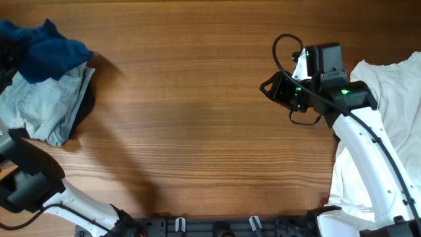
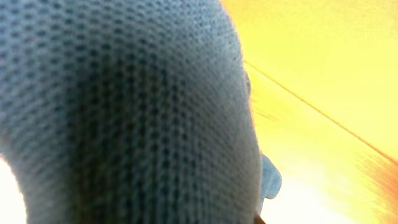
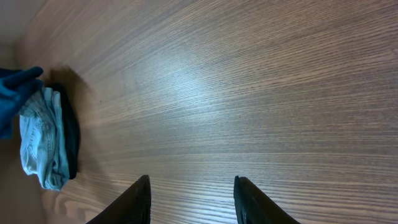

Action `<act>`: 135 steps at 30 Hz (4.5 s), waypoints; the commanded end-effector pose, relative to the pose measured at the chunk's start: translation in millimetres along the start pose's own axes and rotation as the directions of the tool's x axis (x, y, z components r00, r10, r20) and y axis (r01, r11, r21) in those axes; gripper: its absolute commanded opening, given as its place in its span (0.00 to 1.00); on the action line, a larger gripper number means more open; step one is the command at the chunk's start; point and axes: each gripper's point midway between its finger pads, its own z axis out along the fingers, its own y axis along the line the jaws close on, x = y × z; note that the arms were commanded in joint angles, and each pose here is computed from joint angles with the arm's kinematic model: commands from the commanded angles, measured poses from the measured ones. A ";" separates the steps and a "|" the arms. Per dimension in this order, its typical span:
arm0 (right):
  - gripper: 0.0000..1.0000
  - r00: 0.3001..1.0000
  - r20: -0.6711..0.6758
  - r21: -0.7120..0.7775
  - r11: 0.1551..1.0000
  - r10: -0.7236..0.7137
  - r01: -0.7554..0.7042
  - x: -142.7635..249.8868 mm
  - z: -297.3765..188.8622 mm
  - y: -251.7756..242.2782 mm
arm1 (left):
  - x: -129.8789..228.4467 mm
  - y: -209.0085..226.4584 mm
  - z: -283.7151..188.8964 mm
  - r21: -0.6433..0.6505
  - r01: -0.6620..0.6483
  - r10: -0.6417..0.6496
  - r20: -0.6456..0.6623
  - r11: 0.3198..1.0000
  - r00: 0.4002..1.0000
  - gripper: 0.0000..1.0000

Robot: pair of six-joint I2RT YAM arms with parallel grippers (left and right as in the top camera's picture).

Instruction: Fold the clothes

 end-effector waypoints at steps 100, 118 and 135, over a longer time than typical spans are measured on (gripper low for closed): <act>1.00 0.811 0.470 0.145 0.937 -0.349 0.319 27.0 -194.2 8.0 | 200.1 -266.2 -229.2 0.089 -0.613 0.618 -0.033 0.785 0.786 1.00; 1.00 0.411 0.875 0.112 0.934 -0.255 0.339 43.5 -74.6 -106.3 | 200.2 -266.1 -229.2 0.089 -0.613 0.618 -0.034 0.785 0.786 1.00; 1.00 0.405 0.881 0.112 0.940 -0.244 0.323 41.8 -75.9 -108.5 | 200.1 -266.2 -229.2 0.089 -0.613 0.618 -0.033 0.785 0.786 1.00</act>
